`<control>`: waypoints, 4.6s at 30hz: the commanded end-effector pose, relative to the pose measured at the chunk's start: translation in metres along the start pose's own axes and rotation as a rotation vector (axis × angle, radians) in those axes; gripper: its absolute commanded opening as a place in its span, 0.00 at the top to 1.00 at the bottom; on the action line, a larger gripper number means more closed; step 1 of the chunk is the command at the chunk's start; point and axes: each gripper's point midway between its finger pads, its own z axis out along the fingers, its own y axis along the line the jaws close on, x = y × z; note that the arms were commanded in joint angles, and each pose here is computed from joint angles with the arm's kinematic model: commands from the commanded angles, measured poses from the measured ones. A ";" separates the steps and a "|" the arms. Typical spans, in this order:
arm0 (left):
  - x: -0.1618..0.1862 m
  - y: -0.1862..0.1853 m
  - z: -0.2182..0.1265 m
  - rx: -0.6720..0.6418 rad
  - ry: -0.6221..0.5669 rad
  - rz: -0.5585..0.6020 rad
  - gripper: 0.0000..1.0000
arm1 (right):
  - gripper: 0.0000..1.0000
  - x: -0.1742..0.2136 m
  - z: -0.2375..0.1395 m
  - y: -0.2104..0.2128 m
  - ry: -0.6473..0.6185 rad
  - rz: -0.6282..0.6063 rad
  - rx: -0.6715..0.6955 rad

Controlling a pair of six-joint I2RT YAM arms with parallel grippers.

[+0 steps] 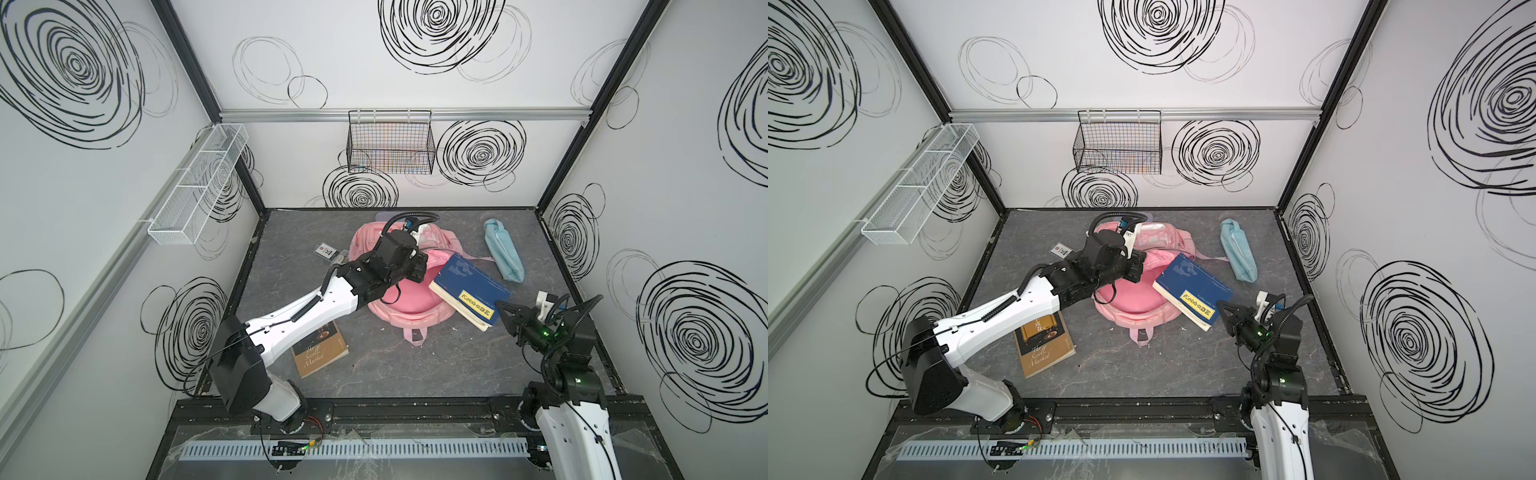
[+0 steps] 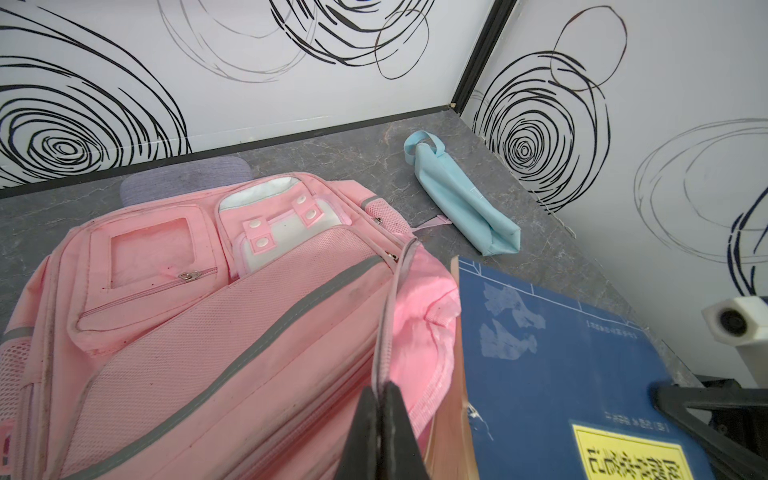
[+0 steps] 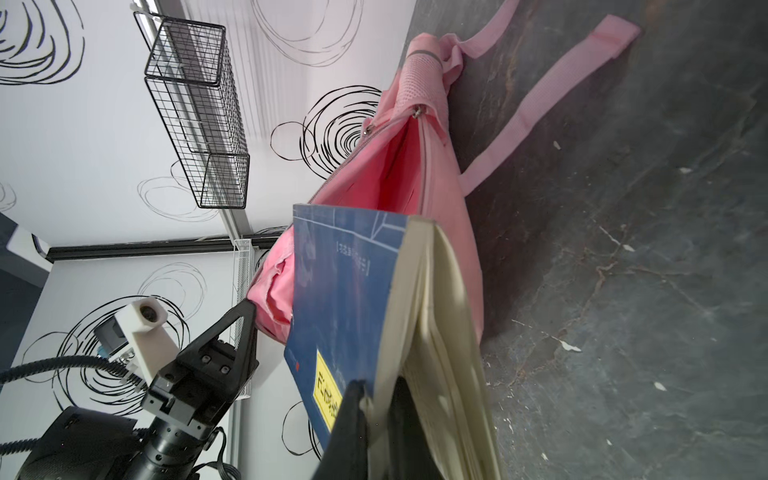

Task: Pack the student bag
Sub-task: 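Insert the blue notebook into the bag with the right gripper while the left holds, then release the notebook and withdraw both grippers from the backpack, then reach the right gripper to the brown book beside the bag, then grasp the brown book with the right gripper and lift it over the bag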

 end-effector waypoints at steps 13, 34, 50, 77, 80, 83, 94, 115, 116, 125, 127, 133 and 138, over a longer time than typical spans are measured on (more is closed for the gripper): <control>-0.065 -0.051 -0.033 0.148 -0.280 -0.130 1.00 | 1.00 0.003 0.012 -0.023 -0.010 0.057 -0.026; -0.037 -0.098 -0.050 0.302 -0.205 -0.067 1.00 | 1.00 0.006 0.133 0.051 -0.045 0.062 -0.138; -0.037 -0.090 -0.053 0.375 -0.150 -0.081 0.90 | 0.14 0.006 0.117 -0.025 0.063 -0.188 0.261; 0.178 0.313 -0.204 -0.815 -0.182 -0.904 0.30 | 0.25 0.281 0.176 0.063 0.693 -0.952 0.136; 0.213 0.330 -0.201 -0.824 -0.167 -1.041 0.29 | 0.25 0.315 0.209 0.037 0.795 -0.965 0.145; 0.233 0.335 -0.196 -0.800 -0.182 -1.136 0.29 | 0.26 0.337 0.234 0.005 0.879 -0.948 0.181; 0.297 0.308 -0.148 -0.665 -0.057 -1.301 0.29 | 0.25 0.369 0.250 -0.049 1.055 -0.760 0.182; 0.308 0.277 -0.126 -0.536 0.011 -1.295 0.32 | 0.64 0.387 0.267 0.004 1.156 -0.474 -0.074; 0.305 0.278 -0.128 -0.542 0.005 -1.285 0.32 | 0.71 0.385 0.268 0.003 1.145 -0.486 -0.054; 0.215 0.307 -0.175 -0.680 -0.231 -1.009 0.30 | 1.00 0.348 0.243 0.054 1.053 -0.594 -0.078; 0.189 0.310 -0.185 -0.694 -0.261 -0.923 0.30 | 1.00 0.341 0.232 0.076 1.045 -0.615 -0.129; 0.095 0.311 -0.219 -0.701 -0.431 -0.668 0.30 | 1.00 0.292 0.204 0.132 0.974 -0.685 -0.260; 0.032 0.317 -0.201 -0.624 -0.390 -0.529 0.31 | 1.00 0.205 0.189 0.178 0.844 -0.759 -0.443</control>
